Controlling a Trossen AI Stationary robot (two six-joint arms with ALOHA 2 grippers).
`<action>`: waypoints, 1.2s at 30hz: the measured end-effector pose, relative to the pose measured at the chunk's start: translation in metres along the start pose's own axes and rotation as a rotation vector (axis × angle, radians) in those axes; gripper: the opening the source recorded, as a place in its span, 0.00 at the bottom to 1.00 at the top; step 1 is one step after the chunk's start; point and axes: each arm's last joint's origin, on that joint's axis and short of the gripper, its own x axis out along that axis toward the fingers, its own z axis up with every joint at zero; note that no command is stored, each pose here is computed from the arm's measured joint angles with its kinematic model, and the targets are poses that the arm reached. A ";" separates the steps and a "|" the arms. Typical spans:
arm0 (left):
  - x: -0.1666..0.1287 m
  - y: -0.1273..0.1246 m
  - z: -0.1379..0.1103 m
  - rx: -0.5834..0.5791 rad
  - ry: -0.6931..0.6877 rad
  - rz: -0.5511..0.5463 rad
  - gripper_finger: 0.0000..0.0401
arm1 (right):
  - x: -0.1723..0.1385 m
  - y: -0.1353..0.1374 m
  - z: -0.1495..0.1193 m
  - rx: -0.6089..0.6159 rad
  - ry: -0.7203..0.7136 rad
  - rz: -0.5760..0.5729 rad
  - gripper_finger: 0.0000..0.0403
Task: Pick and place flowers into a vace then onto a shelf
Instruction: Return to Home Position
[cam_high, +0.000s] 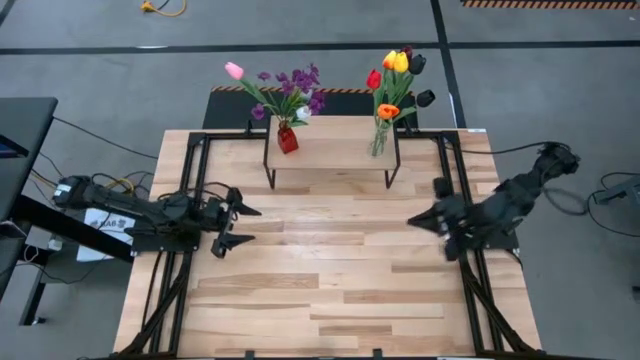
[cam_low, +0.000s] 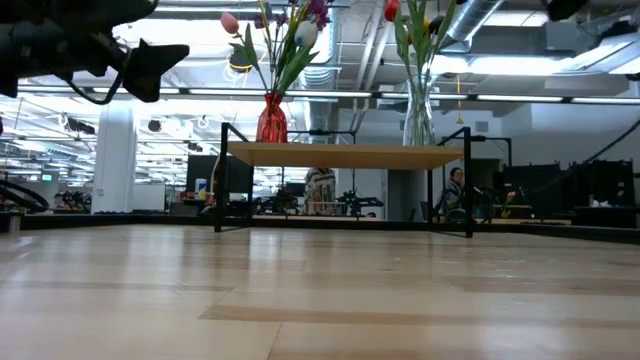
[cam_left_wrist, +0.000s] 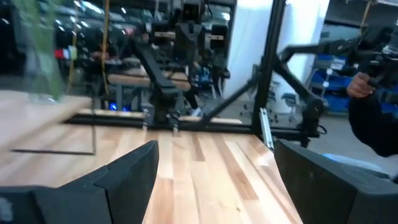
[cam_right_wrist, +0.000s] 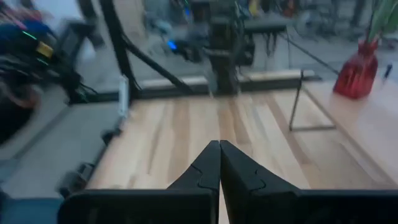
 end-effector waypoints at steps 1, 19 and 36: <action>-0.003 0.002 0.000 0.004 -0.016 0.008 0.77 | -0.009 -0.004 0.001 0.005 -0.024 0.016 0.00; -0.040 0.006 0.002 0.069 -0.055 -0.012 0.77 | -0.018 -0.028 -0.118 0.039 -0.247 0.048 0.00; -0.041 0.008 -0.012 0.085 0.064 0.026 0.77 | -0.005 -0.015 -0.142 -0.216 -0.270 0.248 0.00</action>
